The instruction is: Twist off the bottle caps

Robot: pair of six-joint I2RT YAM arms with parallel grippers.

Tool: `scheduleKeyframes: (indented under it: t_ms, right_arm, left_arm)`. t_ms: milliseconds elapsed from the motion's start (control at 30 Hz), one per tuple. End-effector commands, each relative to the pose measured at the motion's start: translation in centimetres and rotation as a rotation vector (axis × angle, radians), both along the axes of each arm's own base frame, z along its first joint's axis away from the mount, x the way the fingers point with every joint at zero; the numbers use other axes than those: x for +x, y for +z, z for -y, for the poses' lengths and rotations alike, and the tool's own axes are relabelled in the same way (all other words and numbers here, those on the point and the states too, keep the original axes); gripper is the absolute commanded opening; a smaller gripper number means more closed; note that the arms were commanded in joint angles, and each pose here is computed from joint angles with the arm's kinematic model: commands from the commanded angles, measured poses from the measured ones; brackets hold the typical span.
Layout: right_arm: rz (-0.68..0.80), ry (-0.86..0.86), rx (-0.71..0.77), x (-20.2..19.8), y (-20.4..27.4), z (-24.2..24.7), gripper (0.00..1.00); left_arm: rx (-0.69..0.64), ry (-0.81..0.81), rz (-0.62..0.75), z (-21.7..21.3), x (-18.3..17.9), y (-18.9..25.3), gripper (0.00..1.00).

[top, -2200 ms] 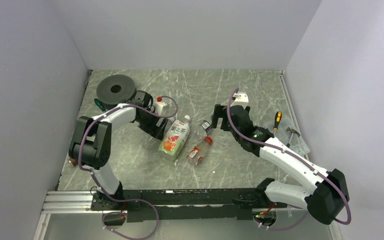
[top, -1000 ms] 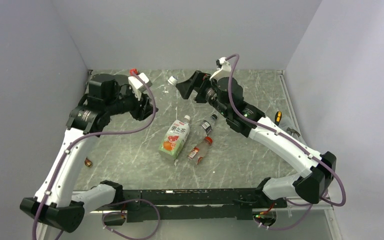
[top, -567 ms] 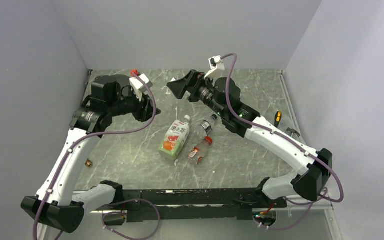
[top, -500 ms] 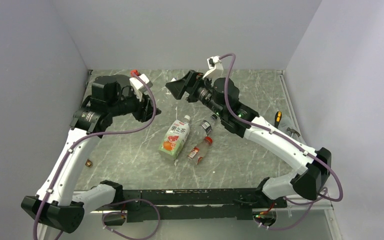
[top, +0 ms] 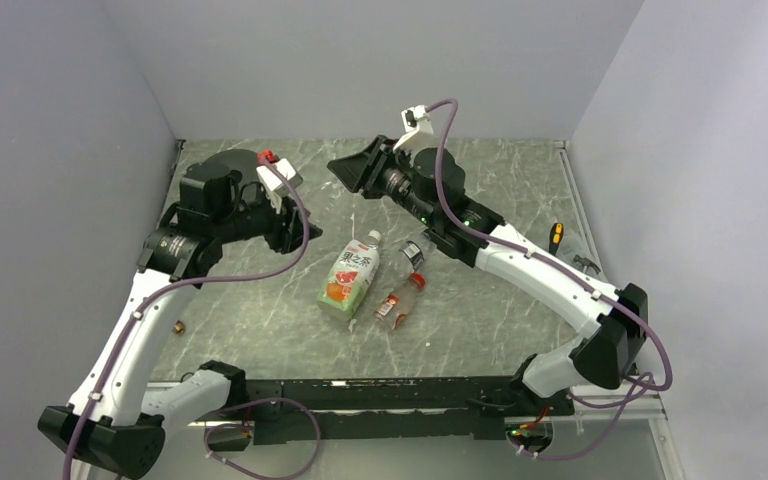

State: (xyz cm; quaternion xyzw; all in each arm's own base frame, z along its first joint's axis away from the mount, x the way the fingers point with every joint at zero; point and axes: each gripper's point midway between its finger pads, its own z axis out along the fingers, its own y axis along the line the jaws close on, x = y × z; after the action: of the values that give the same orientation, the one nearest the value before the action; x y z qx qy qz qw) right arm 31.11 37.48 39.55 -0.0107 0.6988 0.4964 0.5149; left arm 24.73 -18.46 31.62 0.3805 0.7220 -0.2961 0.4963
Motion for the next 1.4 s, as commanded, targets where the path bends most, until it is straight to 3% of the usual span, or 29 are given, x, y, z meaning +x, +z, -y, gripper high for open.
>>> scheduleKeyframes:
  t_ms: [0,67,100,433,667,833,1067,1133,1233,1300,1367]
  right_arm:
    - [0.063,0.022,0.053,-0.5,2.8,-0.3,0.10]
    - [0.076,0.035,0.041,-0.9,2.6,-0.6,0.05]
    - [0.087,0.043,0.030,-1.3,2.6,-0.9,0.04]
    - [0.274,0.028,-0.081,-5.5,2.9,-1.5,0.02]
    - [0.338,0.020,-0.074,-7.0,3.6,-1.5,0.01]
    - [0.360,0.043,-0.044,-7.8,4.1,-1.3,0.01]
    - [0.380,0.095,-0.037,-8.9,4.0,-1.9,0.03]
    - [0.380,0.093,-0.047,-8.8,3.9,-1.9,0.17]
    - [0.353,0.060,-0.068,-8.2,3.7,-1.8,0.55]
    - [0.316,0.015,-0.084,-7.5,3.4,-1.4,0.66]
    - [0.270,-0.043,-0.102,-6.6,3.1,-0.8,0.70]
  left_arm:
    - [-0.058,-0.022,0.045,0.6,-0.4,1.8,0.65]
    - [-0.088,-0.017,0.033,0.9,-0.4,2.2,0.91]
    - [-0.105,-0.014,0.027,1.0,-0.3,2.5,0.98]
    - [-0.200,-0.200,-0.083,2.6,-4.8,2.3,0.99]
    - [-0.204,-0.281,-0.131,2.8,-6.9,2.0,0.74]
    - [-0.207,-0.296,-0.139,2.6,-7.8,1.9,0.68]
    - [-0.199,-0.304,-0.138,2.7,-7.5,1.9,0.28]
    - [-0.190,-0.307,-0.150,2.8,-7.4,1.6,0.26]
    - [-0.180,-0.287,-0.135,2.7,-6.8,1.6,0.20]
    - [-0.163,-0.259,-0.101,2.5,-6.2,1.7,0.14]
    - [-0.134,-0.215,-0.046,2.0,-5.3,1.9,0.11]
